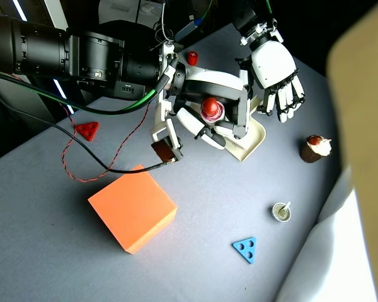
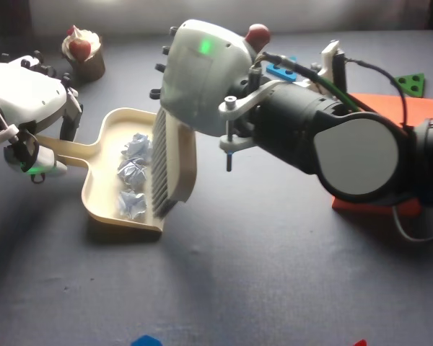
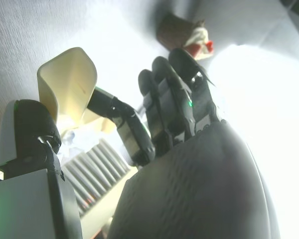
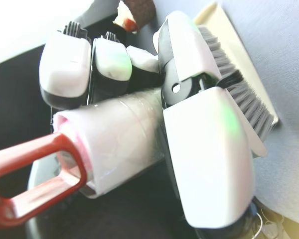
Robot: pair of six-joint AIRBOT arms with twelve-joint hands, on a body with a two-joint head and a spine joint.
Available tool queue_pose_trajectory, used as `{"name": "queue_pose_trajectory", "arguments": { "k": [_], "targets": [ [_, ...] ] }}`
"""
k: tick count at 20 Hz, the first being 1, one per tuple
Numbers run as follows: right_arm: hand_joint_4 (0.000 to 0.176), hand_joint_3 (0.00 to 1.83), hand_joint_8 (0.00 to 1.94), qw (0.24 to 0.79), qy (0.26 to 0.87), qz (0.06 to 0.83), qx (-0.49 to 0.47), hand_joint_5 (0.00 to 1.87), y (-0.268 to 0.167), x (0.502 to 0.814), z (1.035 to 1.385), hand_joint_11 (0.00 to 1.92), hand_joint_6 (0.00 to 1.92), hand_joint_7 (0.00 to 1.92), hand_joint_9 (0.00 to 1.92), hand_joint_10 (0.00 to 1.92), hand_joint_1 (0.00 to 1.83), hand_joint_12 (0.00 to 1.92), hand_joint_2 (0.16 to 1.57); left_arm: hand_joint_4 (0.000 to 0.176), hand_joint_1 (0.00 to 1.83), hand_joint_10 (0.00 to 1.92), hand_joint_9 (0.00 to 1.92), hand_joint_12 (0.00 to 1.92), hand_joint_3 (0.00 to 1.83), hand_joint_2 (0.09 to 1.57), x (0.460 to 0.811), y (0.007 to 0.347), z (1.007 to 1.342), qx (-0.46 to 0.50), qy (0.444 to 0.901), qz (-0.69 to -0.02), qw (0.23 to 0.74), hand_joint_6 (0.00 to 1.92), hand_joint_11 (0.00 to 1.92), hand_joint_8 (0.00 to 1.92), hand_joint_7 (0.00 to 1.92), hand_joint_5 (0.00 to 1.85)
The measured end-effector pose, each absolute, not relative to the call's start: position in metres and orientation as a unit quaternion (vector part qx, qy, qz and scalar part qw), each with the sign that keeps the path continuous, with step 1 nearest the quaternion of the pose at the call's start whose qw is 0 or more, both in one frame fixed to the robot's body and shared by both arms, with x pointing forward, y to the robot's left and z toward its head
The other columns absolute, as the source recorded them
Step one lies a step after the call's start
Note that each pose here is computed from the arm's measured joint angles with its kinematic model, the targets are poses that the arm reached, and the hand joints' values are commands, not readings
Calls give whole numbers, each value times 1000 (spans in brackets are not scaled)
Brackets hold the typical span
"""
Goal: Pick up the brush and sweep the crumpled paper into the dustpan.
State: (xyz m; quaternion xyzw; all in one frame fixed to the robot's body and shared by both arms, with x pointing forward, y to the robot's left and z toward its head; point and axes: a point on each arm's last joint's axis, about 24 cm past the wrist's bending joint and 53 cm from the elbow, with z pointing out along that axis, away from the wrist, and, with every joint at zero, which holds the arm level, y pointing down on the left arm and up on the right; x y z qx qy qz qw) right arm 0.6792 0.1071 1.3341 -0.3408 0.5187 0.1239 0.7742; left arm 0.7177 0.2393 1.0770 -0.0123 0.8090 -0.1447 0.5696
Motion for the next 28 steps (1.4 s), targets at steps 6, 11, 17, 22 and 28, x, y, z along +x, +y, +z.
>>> {"name": "queue_pose_trajectory", "arguments": {
  "k": [6,11,17,22,28],
  "targets": [
    [0,0,1941,774,519,139,-335,777,123,675,1329,1464,1921,1080,1273,1921,1277,1921,1177,66,1028,8,366,980,0,1157,717,238,1077,-12,809,-146,570,1101,0,4,431,903],
    [0,2,1941,791,511,151,-300,790,120,674,1336,1439,1921,1071,1253,1921,1264,1921,1189,78,1020,6,382,980,0,1160,717,238,1077,-13,809,-146,569,1113,0,3,451,895],
    [0,0,1941,794,514,133,-295,803,95,684,1337,1438,1921,1076,1251,1921,1270,1921,1183,82,1020,8,397,1001,0,1160,717,238,1077,-12,809,-145,569,1115,0,3,457,897],
    [0,2,1941,793,518,123,-294,796,73,684,1337,1418,1921,1043,1228,1921,1285,1921,1193,55,1034,7,370,949,0,1156,717,237,1077,-8,809,-144,570,1102,0,7,437,904],
    [0,0,1941,789,519,117,-308,739,48,661,1333,1423,1857,1043,1237,1921,1268,1921,1204,85,1034,11,422,1061,0,1138,717,238,1078,-6,809,-142,570,1045,0,8,475,939]
  ]
}}
